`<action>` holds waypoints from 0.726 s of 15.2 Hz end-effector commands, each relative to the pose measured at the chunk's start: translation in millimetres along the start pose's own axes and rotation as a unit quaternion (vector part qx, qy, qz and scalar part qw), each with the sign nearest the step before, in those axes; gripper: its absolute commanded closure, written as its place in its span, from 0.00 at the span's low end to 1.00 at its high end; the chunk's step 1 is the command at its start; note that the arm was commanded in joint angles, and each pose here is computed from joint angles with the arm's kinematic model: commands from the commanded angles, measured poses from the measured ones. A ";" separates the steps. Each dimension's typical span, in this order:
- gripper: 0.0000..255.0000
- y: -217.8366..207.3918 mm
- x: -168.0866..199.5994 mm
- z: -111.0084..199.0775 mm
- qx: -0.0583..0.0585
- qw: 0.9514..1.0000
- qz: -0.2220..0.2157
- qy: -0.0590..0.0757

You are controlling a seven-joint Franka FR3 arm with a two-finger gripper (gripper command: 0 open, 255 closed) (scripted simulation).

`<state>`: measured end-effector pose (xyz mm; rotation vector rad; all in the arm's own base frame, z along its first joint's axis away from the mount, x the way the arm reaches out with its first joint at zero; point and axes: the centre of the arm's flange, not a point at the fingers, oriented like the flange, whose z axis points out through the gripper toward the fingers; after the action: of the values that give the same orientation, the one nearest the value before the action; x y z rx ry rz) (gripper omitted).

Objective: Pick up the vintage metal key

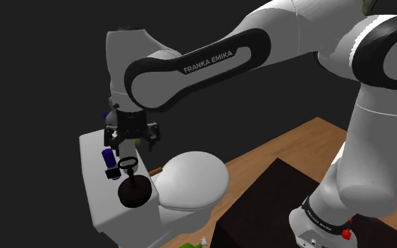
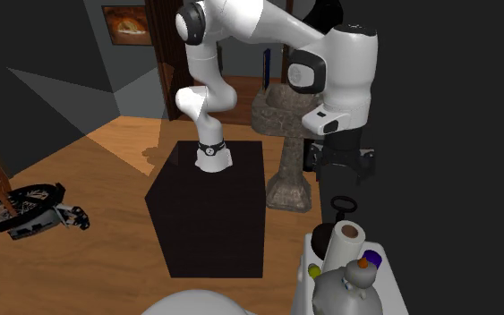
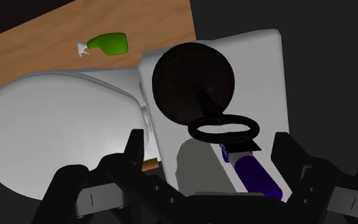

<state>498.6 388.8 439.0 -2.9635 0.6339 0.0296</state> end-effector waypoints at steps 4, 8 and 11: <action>0.00 -21.6 11.0 22.6 0.007 1.000 0.013 0.006; 0.00 -19.4 11.9 43.6 0.007 1.000 0.013 0.006; 0.00 -19.1 12.0 46.6 0.007 1.000 0.013 0.006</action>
<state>517.6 406.3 395.5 -2.9436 0.6718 0.0105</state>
